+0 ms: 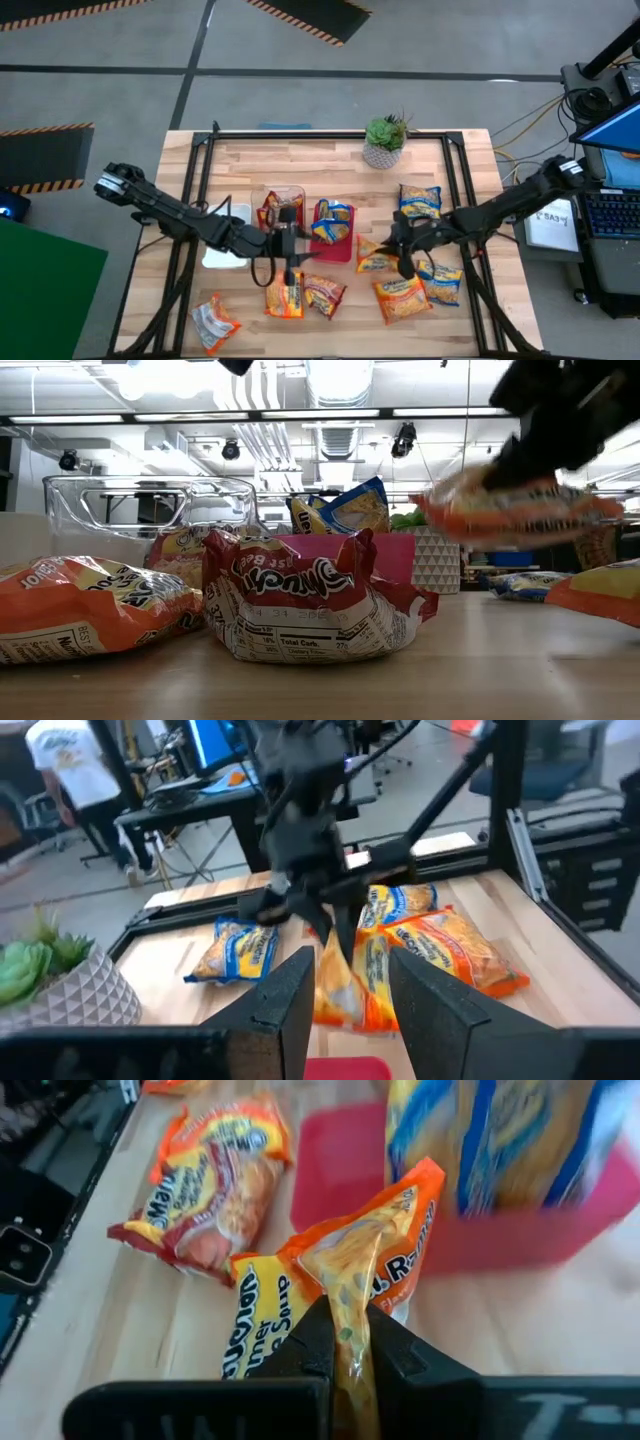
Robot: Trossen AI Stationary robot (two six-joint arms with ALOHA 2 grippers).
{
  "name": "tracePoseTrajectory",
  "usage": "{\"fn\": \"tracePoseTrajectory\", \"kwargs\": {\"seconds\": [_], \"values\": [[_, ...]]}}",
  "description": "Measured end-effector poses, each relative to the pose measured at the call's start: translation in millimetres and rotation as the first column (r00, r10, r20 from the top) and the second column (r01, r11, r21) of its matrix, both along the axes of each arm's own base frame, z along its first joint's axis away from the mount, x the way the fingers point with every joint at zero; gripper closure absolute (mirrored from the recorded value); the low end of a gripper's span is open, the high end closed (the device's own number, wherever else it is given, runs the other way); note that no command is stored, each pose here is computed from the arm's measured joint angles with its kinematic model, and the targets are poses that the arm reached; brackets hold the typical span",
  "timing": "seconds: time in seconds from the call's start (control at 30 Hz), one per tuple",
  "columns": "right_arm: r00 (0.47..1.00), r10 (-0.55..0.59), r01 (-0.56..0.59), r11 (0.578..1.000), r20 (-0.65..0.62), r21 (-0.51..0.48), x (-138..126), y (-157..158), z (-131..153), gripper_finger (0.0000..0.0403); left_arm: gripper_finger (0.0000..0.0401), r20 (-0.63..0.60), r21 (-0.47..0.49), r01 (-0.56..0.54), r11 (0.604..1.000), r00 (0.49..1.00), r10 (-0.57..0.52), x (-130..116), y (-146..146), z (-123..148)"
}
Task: Sort Maruchan noodles
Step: Put the orange noodle pack into the white bin
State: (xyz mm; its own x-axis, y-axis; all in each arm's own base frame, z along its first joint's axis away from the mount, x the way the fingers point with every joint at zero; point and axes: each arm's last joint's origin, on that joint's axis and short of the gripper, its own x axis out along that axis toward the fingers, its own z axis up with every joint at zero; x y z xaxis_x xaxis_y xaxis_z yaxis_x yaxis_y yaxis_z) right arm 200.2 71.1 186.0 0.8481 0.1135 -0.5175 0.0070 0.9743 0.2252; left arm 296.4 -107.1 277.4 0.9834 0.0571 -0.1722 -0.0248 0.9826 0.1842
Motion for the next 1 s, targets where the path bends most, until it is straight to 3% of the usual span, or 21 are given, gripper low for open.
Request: {"fn": "tracePoseTrajectory", "kwargs": {"seconds": [0.17, 0.27, 0.4, 0.6, 0.73, 1.0], "values": [[0.999, 0.007, 0.001, 0.984, 0.044, -0.178, -5, 10, 41, 0.039, 0.0268, 0.017, -0.076, -0.003, 0.997, 1.0, 0.005, 3, 7, 2], [0.994, 0.026, 0.009, 0.951, 0.11, -0.308, -5, 19, 67, 0.039, 0.0237, 0.028, -0.128, 0.0, 0.992, 1.0, 0.003, 5, 11, 3], [0.976, 0.083, 0.024, 0.875, 0.2, -0.484, 2, 34, 92, 0.039, 0.0187, 0.044, -0.185, -0.015, 0.983, 0.999, 0.024, 10, 13, 0], [0.959, 0.173, 0.035, 0.718, 0.227, -0.695, 26, 49, 91, 0.039, 0.013, 0.066, -0.257, -0.019, 0.966, 0.997, 0.037, 22, 10, -13], [0.958, 0.195, 0.039, 0.639, 0.211, -0.768, 37, 56, 90, 0.039, 0.0112, 0.062, -0.299, -0.024, 0.954, 0.997, 0.044, 24, 9, -16], [0.959, 0.224, 0.021, 0.551, 0.172, -0.835, 54, 65, 94, 0.039, 0.0109, 0.069, -0.325, -0.025, 0.946, 0.996, 0.05, 24, 9, -15]]}}
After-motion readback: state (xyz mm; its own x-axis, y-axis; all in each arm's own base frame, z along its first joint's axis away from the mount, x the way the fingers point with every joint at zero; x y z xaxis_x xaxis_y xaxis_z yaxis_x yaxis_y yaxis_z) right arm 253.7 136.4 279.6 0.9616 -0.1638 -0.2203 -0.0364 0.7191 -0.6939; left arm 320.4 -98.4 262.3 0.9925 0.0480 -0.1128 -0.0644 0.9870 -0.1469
